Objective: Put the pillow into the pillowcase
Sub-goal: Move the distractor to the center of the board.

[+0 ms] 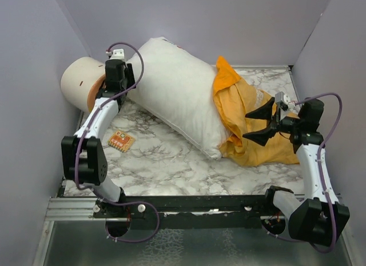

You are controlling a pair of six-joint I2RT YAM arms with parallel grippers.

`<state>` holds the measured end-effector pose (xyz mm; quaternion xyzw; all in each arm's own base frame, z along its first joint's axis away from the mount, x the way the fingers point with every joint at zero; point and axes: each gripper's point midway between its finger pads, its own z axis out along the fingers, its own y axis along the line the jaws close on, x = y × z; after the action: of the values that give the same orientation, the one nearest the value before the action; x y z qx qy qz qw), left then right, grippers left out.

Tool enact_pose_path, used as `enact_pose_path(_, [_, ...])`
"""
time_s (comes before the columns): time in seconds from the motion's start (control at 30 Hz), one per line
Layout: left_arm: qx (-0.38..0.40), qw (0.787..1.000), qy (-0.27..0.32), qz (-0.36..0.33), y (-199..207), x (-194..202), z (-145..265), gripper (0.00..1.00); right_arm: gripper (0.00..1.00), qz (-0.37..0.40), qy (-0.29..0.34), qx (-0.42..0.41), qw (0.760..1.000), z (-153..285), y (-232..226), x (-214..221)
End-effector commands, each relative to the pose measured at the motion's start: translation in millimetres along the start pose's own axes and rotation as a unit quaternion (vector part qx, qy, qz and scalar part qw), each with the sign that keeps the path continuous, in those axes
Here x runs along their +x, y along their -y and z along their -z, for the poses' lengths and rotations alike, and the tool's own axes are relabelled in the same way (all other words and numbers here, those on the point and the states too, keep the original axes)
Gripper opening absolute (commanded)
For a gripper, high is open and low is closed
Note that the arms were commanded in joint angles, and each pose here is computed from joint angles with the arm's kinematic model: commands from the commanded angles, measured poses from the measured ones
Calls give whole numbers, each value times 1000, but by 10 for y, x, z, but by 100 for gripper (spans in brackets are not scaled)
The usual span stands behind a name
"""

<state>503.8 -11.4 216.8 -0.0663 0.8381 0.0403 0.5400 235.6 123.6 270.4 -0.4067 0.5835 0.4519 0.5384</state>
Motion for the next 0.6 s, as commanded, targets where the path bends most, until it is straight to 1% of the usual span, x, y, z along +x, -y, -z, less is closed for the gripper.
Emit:
enact_pose_path(0.0, [158, 983, 48, 74, 443, -245, 666, 58, 95, 33, -13, 19, 999, 14, 71, -22])
enact_pose_path(0.07, [220, 970, 30, 104, 637, -80, 866, 60, 95, 44, -29, 42, 998, 36, 154, -9])
enact_pose_path(0.13, [285, 947, 4, 145, 851, 122, 1071, 61, 95, 54, -45, 59, 996, 62, 213, -10])
enact_pose_path(0.17, [307, 938, -6, 158, 937, 221, 1171, 62, 95, 60, -51, 63, 995, 68, 232, -19])
enact_pose_path(0.23, [329, 928, -13, 173, 1085, 388, 1336, 64, 95, 66, -61, 69, 994, 84, 264, -55])
enact_pose_path(0.3, [325, 930, -12, 171, 1231, 547, 1462, 69, 94, 68, -67, 75, 993, 95, 298, -94])
enact_pose_path(0.37, [282, 944, 1, 174, 1242, 663, 1490, 74, 94, 66, -70, 78, 992, 101, 337, -122])
enact_pose_path(0.43, [235, 949, 18, 210, 1135, 779, 1462, 83, 94, 64, -70, 79, 992, 100, 377, -129])
enact_pose_path(0.5, [198, 945, 42, 256, 977, 831, 1427, 94, 93, 52, -67, 79, 993, 90, 405, -109])
enact_pose_path(0.57, [176, 941, 62, 283, 869, 807, 1416, 99, 93, 39, -65, 81, 994, 84, 435, -66])
